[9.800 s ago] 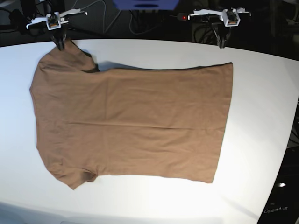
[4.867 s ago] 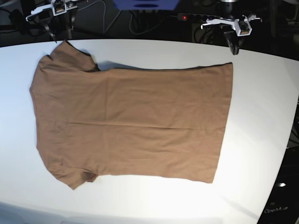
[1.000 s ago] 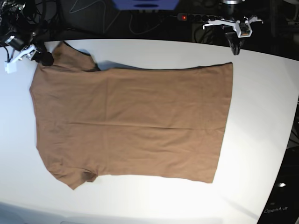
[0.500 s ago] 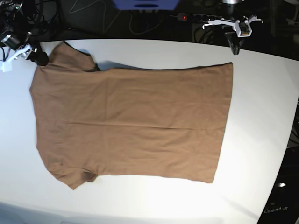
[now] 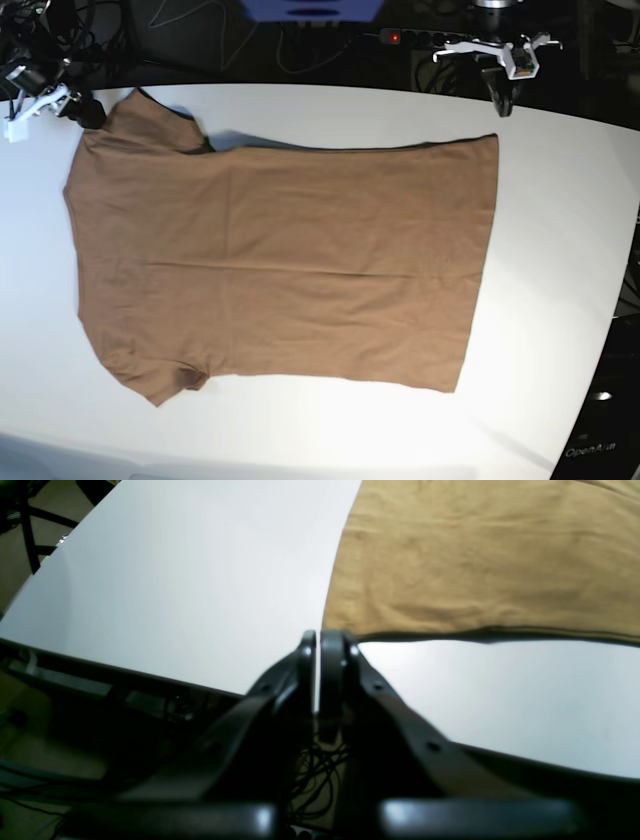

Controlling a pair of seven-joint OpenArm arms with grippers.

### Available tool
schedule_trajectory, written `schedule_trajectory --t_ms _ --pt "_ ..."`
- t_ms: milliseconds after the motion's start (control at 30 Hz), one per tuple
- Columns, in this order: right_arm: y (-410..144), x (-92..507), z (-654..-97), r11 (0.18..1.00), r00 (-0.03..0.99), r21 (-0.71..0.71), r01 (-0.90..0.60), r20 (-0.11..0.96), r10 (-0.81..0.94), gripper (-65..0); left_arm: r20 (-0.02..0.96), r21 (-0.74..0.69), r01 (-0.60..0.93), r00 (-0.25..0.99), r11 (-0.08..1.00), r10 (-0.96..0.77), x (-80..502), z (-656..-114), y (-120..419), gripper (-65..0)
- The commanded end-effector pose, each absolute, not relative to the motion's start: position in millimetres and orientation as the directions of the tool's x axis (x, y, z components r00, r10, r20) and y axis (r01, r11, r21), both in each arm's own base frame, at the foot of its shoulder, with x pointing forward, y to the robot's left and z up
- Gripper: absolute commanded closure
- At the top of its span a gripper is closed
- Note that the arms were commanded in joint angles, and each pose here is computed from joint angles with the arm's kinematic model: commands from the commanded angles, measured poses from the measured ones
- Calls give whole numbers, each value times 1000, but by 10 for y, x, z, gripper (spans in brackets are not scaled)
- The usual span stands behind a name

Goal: Fold the T-shirt properly
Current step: 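Move the right gripper outward to the shoulder corner and grasp it, then move the left gripper down to the other shoulder corner and grasp it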

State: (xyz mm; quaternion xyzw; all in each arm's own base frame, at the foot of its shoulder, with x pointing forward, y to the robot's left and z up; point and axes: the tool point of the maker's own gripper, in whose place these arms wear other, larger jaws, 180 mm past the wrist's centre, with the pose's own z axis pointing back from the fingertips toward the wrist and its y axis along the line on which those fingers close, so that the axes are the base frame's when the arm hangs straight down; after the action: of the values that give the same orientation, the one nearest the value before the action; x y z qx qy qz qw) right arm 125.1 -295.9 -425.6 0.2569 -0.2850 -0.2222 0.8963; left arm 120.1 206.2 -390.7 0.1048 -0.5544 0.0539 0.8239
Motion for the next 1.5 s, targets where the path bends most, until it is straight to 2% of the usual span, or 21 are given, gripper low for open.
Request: schedule_trajectory --t_ms 0,500,567,767,1467 --pt "-3028 1223 -4244 789 753 561 252 398 -523 -268 934 119 -207 355 971 -39 1196 -3831 2075 -11" --pt "-2952 1425 -4210 787 750 580 213 419 -512 -258 933 120 -207 358 971 -39 1184 -3835 2075 -11" --pt "-2944 1428 -4212 787 751 580 211 419 -511 -223 932 120 -206 359 971 -39 1178 -3837 2075 -11" --pt "-2865 1534 -4211 785 757 591 184 424 -497 -6 931 124 -203 363 971 -43 1172 -3841 2072 -11" --pt "-2843 1512 -4231 785 764 592 184 416 -493 -4 917 130 -207 397 970 -38 1052 -3861 2081 -11"
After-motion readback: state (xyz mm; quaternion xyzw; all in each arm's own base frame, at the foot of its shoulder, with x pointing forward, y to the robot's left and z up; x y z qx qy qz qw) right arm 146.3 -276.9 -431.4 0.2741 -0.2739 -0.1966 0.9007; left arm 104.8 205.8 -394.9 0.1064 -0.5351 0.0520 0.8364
